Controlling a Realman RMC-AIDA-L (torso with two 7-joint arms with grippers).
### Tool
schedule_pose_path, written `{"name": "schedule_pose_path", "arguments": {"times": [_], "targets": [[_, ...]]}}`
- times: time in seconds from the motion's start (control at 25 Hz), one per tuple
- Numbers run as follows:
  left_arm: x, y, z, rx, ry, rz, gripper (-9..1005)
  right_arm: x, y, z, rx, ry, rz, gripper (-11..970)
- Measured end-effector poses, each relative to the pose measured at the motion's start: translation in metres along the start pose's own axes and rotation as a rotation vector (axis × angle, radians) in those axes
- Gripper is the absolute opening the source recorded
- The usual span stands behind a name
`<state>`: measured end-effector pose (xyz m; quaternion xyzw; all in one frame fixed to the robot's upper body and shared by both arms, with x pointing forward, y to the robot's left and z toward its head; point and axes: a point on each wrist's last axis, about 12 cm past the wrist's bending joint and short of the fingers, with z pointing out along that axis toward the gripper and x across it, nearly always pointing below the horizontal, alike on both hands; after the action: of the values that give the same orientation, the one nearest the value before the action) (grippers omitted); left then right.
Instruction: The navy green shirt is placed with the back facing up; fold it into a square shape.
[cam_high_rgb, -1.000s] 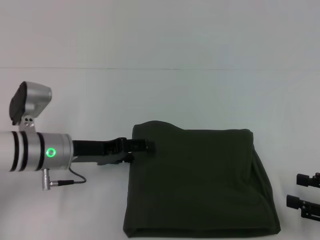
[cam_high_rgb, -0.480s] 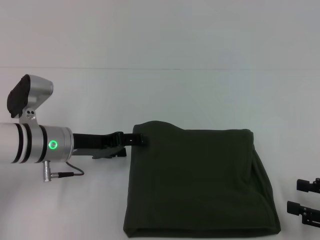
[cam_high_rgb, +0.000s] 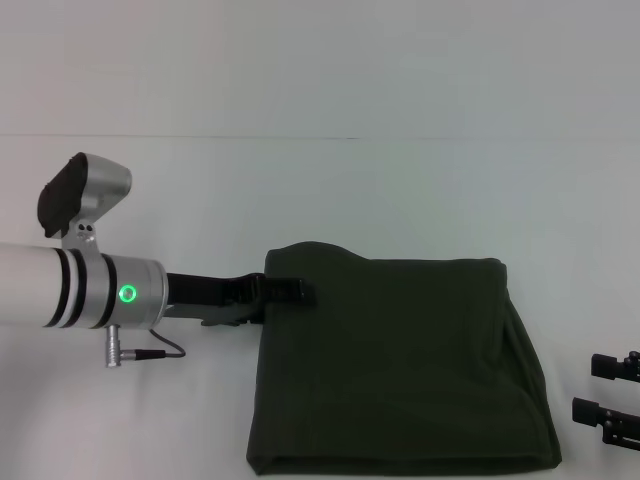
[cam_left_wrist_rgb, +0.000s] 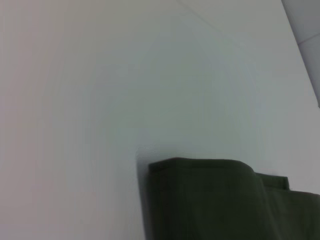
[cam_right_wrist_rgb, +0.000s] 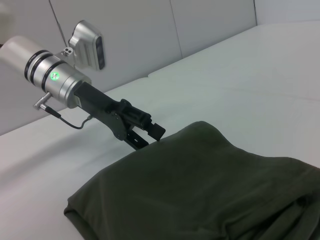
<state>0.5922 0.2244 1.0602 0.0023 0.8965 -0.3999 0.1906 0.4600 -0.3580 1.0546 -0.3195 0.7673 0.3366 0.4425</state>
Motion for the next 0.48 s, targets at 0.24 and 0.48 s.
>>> {"name": "schedule_pose_path", "arguments": {"times": [0.24,0.48], "targets": [[0.0003,-0.0078,0.0098,0.007,0.023,0.015,900,-0.0005,0.0000,0.0008,-0.001,-0.002,0.000,735],[-0.0012,-0.0066,0.0103,-0.006,0.006,0.015,896,-0.0009,0.0002,0.0017,-0.002,-0.004,0.001,734]]}}
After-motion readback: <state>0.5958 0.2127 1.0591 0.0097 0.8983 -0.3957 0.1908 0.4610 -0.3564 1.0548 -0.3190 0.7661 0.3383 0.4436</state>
